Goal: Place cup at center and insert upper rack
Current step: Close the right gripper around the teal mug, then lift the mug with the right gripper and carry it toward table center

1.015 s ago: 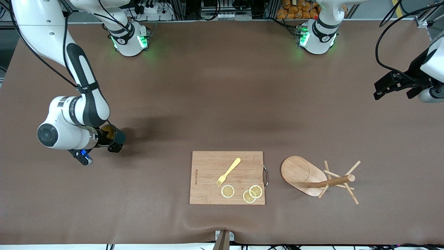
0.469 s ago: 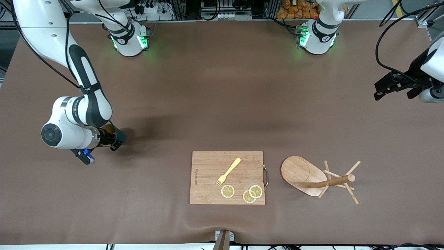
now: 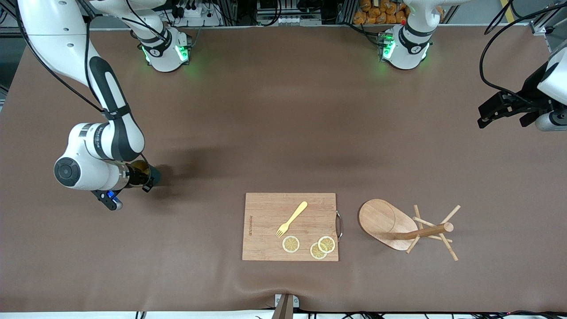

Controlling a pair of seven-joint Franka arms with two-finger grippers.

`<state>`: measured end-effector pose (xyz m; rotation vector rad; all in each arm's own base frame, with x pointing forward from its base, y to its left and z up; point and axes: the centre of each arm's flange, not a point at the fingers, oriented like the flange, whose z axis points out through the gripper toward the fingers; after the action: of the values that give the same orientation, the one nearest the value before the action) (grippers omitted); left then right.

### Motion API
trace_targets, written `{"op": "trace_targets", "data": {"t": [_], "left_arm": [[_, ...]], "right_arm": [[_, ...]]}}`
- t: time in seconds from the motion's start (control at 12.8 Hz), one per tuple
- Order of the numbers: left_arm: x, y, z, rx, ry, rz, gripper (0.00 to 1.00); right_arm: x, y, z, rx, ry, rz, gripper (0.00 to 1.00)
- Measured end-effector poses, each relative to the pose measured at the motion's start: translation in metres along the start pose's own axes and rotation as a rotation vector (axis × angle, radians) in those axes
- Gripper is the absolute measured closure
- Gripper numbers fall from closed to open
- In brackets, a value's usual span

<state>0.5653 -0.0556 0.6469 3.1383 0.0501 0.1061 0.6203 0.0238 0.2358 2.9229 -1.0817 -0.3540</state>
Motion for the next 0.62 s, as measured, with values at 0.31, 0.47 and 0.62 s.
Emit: {"op": "trace_targets", "data": {"t": [0.31, 0.47, 0.62], "left_arm": [[0.0, -0.001, 0.001, 0.0, -0.001, -0.003, 0.0], [0.001, -0.002, 0.001, 0.0, -0.002, -0.004, 0.0], [0.001, -0.003, 0.001, 0.0, -0.002, -0.005, 0.0]], "right_arm": [[-0.028, -0.041, -0.058, -0.014, -0.028, 0.003, 0.95], [-0.078, -0.086, -0.103, 0.02, -0.013, -0.01, 0.95], [-0.142, -0.129, -0.135, 0.074, -0.003, -0.041, 0.95]]}}
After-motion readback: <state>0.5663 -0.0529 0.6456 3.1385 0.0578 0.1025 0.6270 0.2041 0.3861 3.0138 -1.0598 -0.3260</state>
